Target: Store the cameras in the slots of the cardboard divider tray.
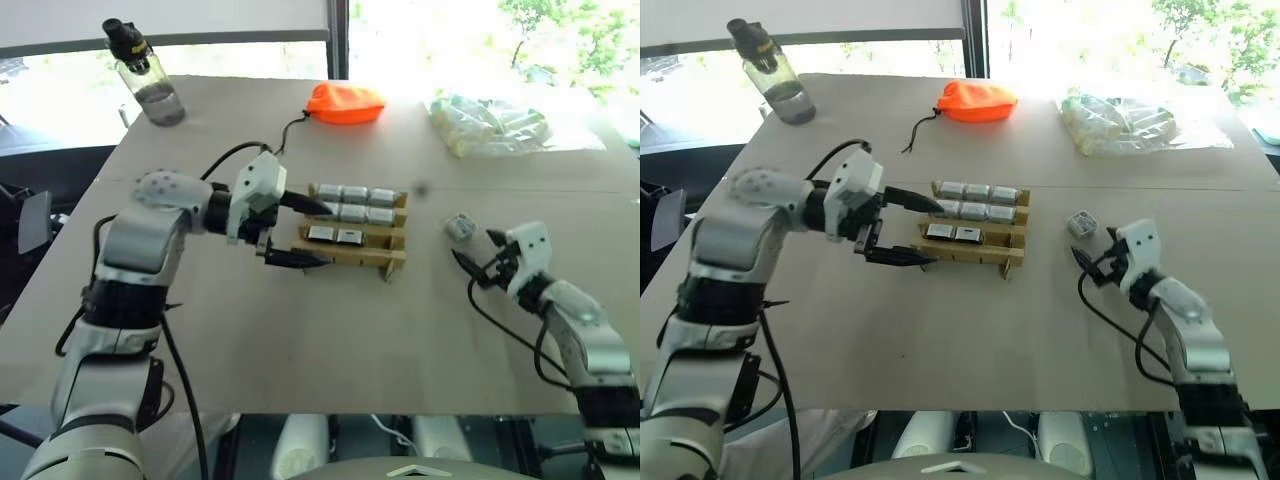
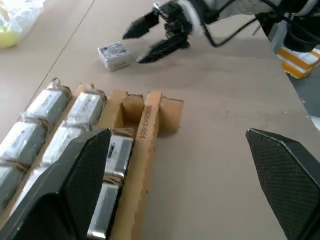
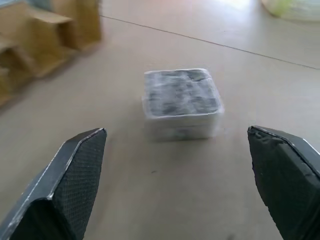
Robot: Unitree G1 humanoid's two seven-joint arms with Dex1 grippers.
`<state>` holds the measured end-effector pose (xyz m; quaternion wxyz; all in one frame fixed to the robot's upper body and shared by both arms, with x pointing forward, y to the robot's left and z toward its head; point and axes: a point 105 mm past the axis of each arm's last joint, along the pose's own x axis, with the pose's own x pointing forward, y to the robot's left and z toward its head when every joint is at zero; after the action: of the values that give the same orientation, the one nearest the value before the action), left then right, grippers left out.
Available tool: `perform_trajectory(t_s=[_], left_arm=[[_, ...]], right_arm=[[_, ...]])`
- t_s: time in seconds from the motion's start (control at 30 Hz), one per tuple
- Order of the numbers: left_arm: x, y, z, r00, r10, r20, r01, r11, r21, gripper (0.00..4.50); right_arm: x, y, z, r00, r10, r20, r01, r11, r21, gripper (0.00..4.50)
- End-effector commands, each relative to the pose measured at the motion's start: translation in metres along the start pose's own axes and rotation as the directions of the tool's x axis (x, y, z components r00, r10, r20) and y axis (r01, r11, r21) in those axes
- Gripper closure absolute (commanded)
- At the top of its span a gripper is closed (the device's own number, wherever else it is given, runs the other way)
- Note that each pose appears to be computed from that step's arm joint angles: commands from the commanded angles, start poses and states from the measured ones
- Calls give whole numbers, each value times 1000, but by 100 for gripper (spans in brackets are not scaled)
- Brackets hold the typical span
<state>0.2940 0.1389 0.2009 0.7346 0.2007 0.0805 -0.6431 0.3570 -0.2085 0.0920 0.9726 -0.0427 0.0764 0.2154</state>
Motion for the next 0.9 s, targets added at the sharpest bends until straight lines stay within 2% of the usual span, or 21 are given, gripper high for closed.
perform_trajectory(t_s=[0.03, 0.17, 0.2, 0.27, 0.33, 0.4, 0.43, 0.5, 0.53, 0.6, 0.7, 0.87, 0.9], left_arm=[[-8, -4, 14, 998, 56, 25, -56, 998, 26, 3], [-8, -8, 13, 997, 78, 23, -78, 997, 11, 3], [-8, -9, 12, 996, 84, 21, -84, 996, 11, 0], [-8, -9, 12, 996, 91, 19, -91, 996, 11, 0], [-7, -5, 11, 995, 99, 17, -100, 995, 11, 0], [-4, -1, 10, 995, 101, 15, -101, 995, 10, 0], [-2, 1, 8, 995, 95, 9, -95, 995, 13, 0], [7, 1, 8, 999, 51, 11, -51, 999, -10, 0], [13, 4, 10, 999, 38, 19, -38, 999, -24, 0], [24, 9, 14, 999, 13, 31, -11, 999, -46, 0], [44, 17, 22, 998, -44, 49, 47, 998, -50, 0], [75, 33, 36, 996, -83, 34, 82, 997, 10, 0], [80, 36, 38, 996, -88, 32, 88, 996, 18, 0]], right_arm=[[8, -10, 4, 1000, -9, -17, 10, 1000, 21, 0], [14, 1, 7, 997, 69, -23, -70, 997, -16, 0], [15, 4, 9, 997, 82, -18, -82, 996, -27, 41], [16, 6, 11, 996, 87, -11, -88, 995, -36, 68], [16, 12, 15, 994, 111, 18, -109, 992, -67, 153], [15, 15, 19, 992, 122, 41, -117, 988, -98, 261], [14, 15, 21, 991, 119, 54, -112, 986, -126, 262], [9, 14, 30, 989, 125, 79, -94, 944, -316, 262], [5, 16, 36, 986, 136, 95, -77, 885, -460, 262], [-1, 23, 42, 978, 188, 94, -85, 763, -640, 262], [-10, 46, 54, 950, 305, 63, -94, 475, -875, 262], [-15, 87, 75, 898, 437, 46, 13, 79, -997, 262], [-16, 94, 78, 891, 451, 48, 38, 30, -999, 262]])
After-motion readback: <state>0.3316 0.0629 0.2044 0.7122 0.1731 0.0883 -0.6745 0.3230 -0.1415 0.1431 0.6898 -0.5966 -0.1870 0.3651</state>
